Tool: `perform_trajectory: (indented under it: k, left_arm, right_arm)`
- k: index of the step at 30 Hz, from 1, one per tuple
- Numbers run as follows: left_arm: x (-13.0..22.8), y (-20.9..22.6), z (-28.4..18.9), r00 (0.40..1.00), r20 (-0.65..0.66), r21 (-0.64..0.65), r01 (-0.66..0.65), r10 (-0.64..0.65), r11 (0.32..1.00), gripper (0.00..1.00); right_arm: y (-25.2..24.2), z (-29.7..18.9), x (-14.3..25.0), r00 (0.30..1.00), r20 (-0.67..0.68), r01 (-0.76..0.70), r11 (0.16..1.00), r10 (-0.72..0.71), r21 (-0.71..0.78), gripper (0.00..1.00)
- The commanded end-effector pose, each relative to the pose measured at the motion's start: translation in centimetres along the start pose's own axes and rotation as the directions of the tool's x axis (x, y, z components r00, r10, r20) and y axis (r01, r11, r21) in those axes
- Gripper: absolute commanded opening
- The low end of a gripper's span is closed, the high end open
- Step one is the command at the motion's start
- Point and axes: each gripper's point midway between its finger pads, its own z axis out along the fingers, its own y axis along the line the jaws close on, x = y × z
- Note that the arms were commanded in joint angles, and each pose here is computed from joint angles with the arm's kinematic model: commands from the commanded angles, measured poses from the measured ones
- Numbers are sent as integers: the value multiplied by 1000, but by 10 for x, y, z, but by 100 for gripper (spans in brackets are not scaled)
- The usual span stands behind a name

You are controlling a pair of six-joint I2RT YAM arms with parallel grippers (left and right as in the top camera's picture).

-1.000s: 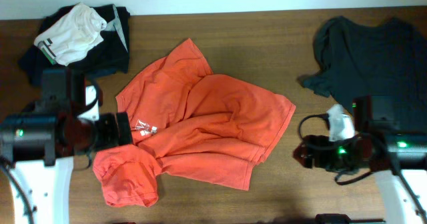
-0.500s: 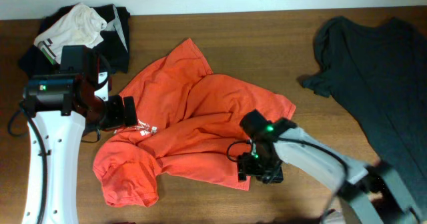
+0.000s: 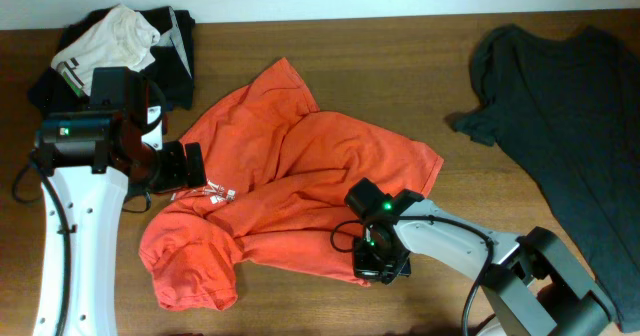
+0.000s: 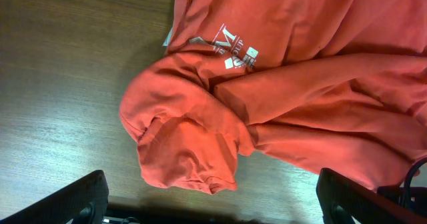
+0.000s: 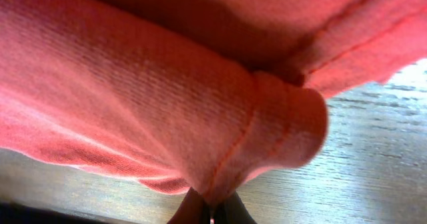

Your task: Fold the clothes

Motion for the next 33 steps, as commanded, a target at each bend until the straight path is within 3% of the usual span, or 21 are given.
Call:
perform_trajectory:
  k: [1,2,4,8,9,11,18,21,27,33]
  left_arm:
    - [-1,3,0,1000,3,-12,0,0,1000,89]
    - [-1,3,0,1000,3,-11,0,0,1000,84]
    - [-1,3,0,1000,3,-11,0,0,1000,84]
    - [-1,3,1,1000,1,-7,0,0,1000,86]
    - [0,0,1,1000,-3,7,0,0,1000,96]
    - [5,-11,5,1000,-29,72,1,1,997,99]
    - [43,-27,61,982,-188,137,-5,31,991,99]
    - [54,-32,75,974,-216,122,-42,68,992,99]
    - [76,-55,75,953,-286,210,-43,103,977,99]
    - [152,-85,97,860,-455,184,-163,231,969,98]
  right_arm:
    - [-28,-13,-7,996,65,-70,991,63,111,4]
    - [-39,-24,-7,992,75,-107,984,98,140,4]
    - [-67,-57,-7,977,122,-196,961,175,194,4]
    - [-89,-119,11,949,234,-239,967,213,90,4]
    - [-94,-131,22,938,261,-251,966,226,64,4]
    - [-99,-144,38,923,307,-253,967,233,28,4]
    - [-126,-259,44,753,601,-308,951,269,-39,4]
    - [-148,-304,37,698,653,-372,928,295,-22,4]
    - [-183,-305,25,717,578,-477,879,389,0,4]
    - [-184,-309,20,710,596,-469,883,375,3,4]
